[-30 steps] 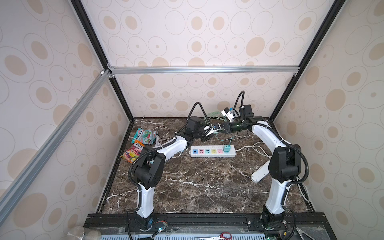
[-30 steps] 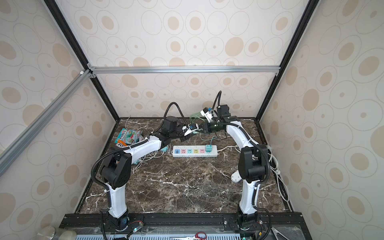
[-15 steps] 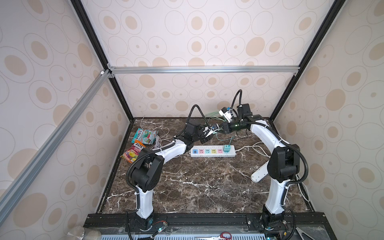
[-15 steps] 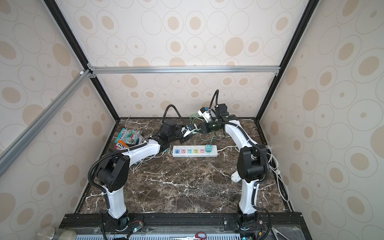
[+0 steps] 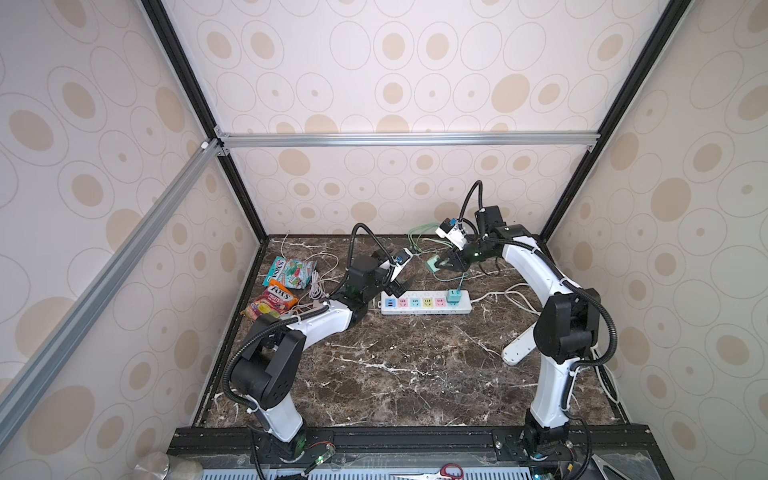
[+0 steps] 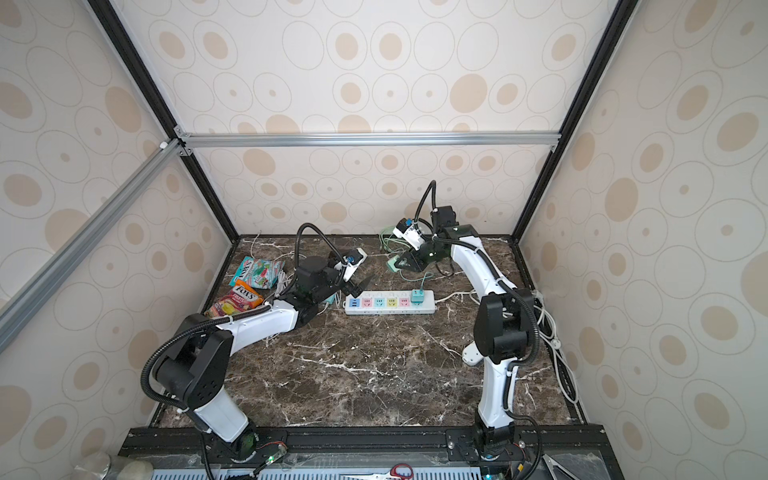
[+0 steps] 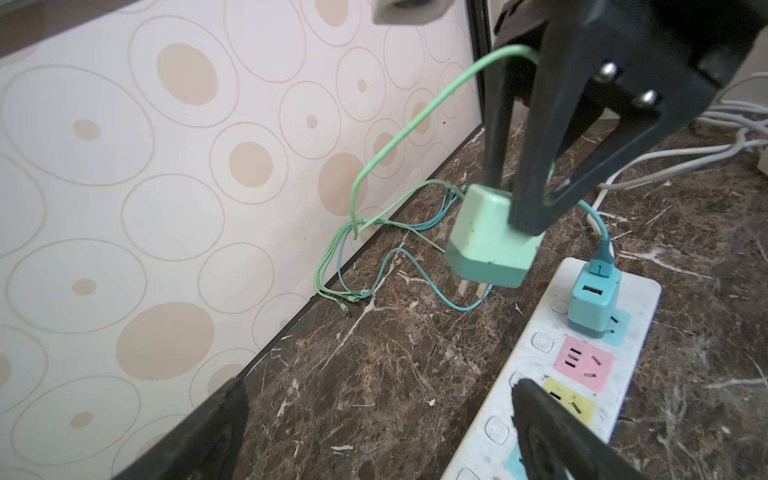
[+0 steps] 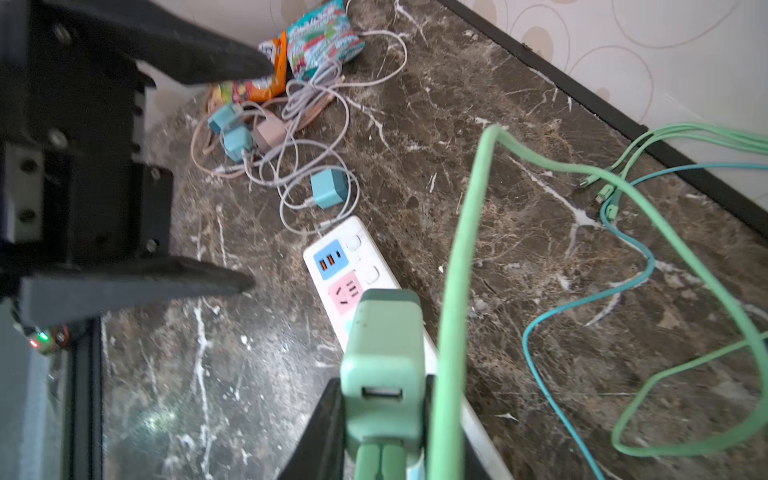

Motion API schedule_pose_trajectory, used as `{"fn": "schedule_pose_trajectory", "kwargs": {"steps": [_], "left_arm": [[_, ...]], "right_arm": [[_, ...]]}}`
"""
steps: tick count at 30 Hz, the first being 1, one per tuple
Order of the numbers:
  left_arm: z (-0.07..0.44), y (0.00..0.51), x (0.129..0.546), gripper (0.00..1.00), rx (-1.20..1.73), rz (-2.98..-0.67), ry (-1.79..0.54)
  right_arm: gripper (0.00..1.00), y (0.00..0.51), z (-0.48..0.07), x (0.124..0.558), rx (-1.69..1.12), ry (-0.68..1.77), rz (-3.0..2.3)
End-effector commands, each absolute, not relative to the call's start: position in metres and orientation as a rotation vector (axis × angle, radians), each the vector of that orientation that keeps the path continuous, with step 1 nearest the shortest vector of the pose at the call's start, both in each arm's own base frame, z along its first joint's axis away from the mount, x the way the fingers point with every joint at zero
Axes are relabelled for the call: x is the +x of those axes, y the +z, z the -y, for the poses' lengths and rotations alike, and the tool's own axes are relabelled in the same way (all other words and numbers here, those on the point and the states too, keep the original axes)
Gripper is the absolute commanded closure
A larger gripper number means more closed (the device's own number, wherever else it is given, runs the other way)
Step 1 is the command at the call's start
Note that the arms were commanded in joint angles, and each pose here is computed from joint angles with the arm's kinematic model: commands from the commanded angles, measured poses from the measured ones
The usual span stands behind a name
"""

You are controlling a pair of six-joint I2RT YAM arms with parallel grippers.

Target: Insert the plug

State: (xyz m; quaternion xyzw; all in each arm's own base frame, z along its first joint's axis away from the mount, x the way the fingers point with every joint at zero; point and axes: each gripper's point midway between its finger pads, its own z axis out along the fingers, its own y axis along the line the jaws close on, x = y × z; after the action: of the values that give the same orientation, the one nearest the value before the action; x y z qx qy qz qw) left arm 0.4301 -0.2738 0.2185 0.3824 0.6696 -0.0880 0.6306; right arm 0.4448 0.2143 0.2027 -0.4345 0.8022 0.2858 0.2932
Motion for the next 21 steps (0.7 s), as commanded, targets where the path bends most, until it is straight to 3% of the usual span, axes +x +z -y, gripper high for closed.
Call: {"fn": "schedule_pose_trajectory", "kwargs": {"steps": [1,12,21], "left_arm": [[0.253,0.242,0.425,0.02,0.725,-1.484,-0.194],[0.206,0.231,0.403,0.02,0.548,-1.542,-0.16],[0.178,0.218,0.383,0.02,0.467,-1.589,-0.125]], "right_arm": [[1.0,0.178,-0.209,0.424,-1.447,0.65,-2.116],[1.0,0.136,-0.207,0.402,-1.854,0.418,-2.119],[1.0,0.116,-0.202,0.408,-2.044,0.223,-2.088]]}}
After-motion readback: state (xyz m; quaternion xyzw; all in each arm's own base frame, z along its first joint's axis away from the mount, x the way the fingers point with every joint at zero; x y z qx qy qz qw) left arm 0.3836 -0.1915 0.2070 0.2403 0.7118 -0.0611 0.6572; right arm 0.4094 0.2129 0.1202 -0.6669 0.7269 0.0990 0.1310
